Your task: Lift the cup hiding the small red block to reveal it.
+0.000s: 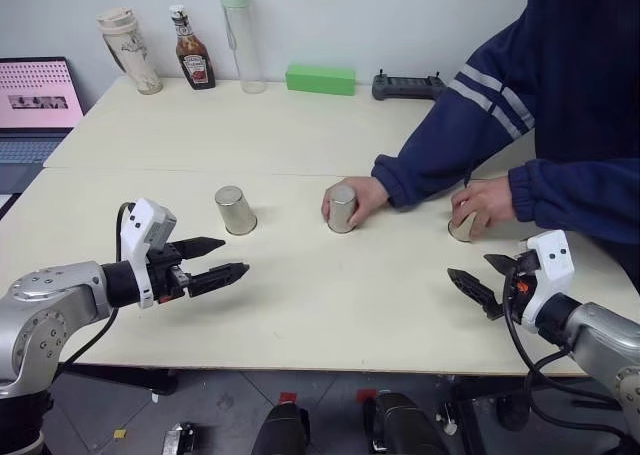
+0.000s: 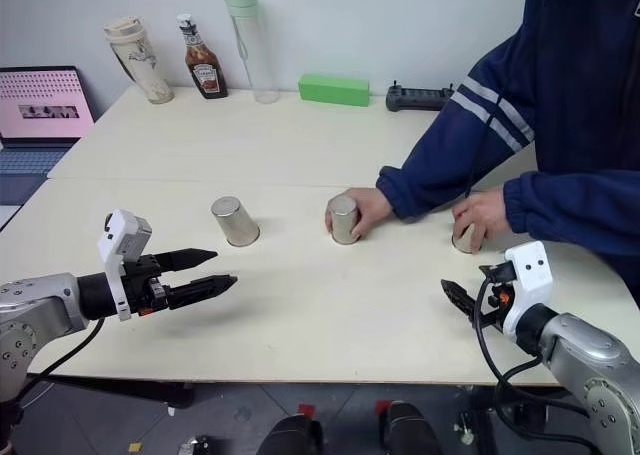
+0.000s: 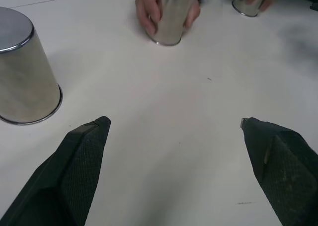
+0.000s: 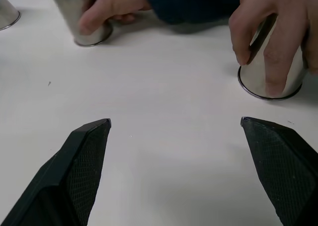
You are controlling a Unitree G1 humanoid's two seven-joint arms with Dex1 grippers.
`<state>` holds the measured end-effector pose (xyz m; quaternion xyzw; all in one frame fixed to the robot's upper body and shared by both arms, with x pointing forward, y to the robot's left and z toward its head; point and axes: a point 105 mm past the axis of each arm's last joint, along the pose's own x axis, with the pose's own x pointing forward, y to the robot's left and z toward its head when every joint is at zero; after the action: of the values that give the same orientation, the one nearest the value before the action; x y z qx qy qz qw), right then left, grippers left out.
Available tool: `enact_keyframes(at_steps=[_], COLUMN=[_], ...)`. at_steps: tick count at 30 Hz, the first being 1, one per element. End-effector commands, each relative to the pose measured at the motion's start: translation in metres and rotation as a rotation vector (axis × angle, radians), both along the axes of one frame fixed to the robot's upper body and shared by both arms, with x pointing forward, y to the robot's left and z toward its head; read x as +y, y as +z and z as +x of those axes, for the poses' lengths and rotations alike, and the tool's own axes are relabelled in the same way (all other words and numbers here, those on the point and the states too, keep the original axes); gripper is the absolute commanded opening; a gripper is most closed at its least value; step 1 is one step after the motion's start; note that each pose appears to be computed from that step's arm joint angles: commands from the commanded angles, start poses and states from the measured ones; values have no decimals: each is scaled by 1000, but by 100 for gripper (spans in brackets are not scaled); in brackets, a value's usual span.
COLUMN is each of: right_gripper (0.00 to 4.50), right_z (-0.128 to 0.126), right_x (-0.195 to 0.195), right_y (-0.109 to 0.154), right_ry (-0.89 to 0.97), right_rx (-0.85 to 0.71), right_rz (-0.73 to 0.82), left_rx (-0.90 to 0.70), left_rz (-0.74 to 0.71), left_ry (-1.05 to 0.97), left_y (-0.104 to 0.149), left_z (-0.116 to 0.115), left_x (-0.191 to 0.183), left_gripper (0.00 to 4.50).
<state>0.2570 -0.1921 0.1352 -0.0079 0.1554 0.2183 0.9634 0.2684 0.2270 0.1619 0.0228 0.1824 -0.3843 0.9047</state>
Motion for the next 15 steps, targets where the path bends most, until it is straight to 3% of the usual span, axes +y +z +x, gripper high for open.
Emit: enact_keyframes(at_steps=[1,7,11,15], right_gripper=[444,444,444,444], right_z=[1,-2,-8,6], right_x=[3,10,35,64], right_y=[10,13,18,12], right_ry=[16,80,246,353], right_rx=[-43,-58,-117,-184], right_rz=[-4,1,-29,-5], left_rx=[-55,-74,-98,-176], left_rz=[22,32,52,4], left_ry=[-3,-4,-31,-46], left_y=[10,11,5,9], left_z=[1,1,-2,-4], left_x=[0,-2,-11,-27], left_gripper=[450,450,450,450])
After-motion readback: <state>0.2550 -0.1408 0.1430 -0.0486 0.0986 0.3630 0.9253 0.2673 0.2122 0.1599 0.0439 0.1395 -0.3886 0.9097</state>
